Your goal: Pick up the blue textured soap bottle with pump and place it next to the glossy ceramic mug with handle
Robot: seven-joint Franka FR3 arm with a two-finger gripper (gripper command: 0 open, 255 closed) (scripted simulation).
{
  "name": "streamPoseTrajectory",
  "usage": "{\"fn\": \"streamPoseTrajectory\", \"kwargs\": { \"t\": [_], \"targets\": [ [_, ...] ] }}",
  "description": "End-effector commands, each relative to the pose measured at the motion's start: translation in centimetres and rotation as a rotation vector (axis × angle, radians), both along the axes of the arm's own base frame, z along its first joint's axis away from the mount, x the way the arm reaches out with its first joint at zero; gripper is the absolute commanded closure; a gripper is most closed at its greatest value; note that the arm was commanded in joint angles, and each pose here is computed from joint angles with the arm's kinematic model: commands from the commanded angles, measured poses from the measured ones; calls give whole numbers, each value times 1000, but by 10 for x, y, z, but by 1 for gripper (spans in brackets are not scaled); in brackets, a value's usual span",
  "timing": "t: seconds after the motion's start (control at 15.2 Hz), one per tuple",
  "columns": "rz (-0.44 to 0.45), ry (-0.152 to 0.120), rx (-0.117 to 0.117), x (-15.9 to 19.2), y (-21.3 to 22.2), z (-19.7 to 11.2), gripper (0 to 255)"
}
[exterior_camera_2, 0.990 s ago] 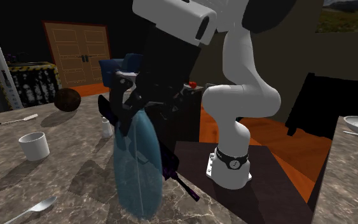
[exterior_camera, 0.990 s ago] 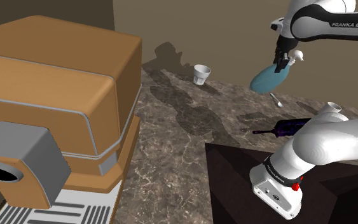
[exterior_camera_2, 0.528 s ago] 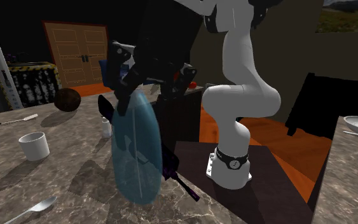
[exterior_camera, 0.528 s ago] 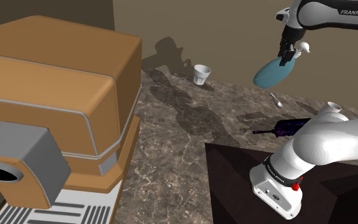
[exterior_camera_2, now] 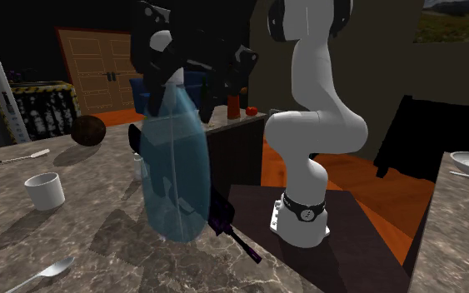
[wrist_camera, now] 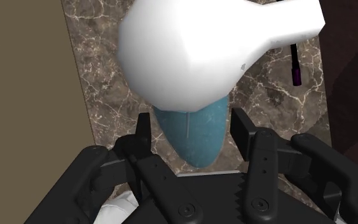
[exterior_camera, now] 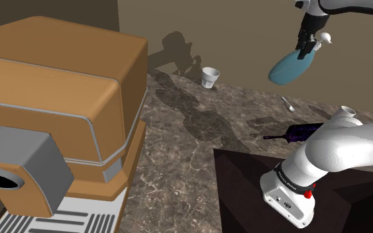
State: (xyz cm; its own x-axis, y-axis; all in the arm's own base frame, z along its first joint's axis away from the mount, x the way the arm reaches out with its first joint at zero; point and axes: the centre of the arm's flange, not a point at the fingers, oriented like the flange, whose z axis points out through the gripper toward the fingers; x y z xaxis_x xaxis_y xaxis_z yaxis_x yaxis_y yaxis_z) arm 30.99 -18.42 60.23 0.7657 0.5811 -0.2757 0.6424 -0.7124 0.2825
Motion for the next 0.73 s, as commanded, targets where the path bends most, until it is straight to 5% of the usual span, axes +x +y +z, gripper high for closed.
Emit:
{"fn": "streamPoseTrajectory", "kwargs": {
  "t": [0.0, 0.66],
  "targets": [
    [0, 0, 0, 1, 0, 11, 255],
    [0, 0, 0, 1, 0, 64, 255]
  ]
}}
